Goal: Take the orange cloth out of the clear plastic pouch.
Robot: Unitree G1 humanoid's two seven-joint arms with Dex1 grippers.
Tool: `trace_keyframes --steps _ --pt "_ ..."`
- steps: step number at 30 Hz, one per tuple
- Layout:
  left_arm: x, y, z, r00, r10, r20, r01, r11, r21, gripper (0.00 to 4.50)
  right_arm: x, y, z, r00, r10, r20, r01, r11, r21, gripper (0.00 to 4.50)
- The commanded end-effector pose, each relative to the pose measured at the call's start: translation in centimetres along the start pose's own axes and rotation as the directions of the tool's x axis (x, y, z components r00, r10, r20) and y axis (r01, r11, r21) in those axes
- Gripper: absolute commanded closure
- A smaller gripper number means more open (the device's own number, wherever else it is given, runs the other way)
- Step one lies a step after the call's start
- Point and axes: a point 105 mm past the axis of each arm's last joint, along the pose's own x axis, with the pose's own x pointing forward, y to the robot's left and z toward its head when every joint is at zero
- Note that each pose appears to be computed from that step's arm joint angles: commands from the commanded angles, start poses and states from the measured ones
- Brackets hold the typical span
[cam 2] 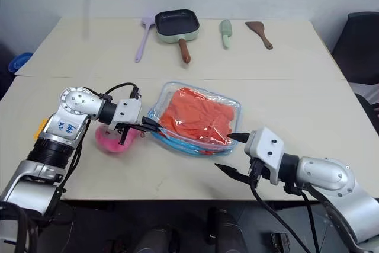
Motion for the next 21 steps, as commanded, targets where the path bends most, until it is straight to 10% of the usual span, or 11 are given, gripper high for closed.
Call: trace_keyframes --steps 1,11,21 --pt "0.8 -0.3 1.8 0.992 0.091 0.088 -0.074 0.980 -0.186 4.48 0.3 0.5 1.0 0.999 0.029 0.033 -0.028 0.998 -0.048 0.43" --pt "3.9 -1.8 3.2 0.955 0.268 0.127 -0.204 0.904 -0.375 4.50 3.7 -0.9 -1.3 0.998 -0.036 -0.046 0.029 0.988 -0.155 2.99" --pt "4.4 -1.8 3.7 0.949 0.282 0.139 -0.214 0.903 -0.373 4.50 6.7 -3.6 -3.5 0.984 -0.142 -0.104 0.091 0.915 -0.392 2.40"
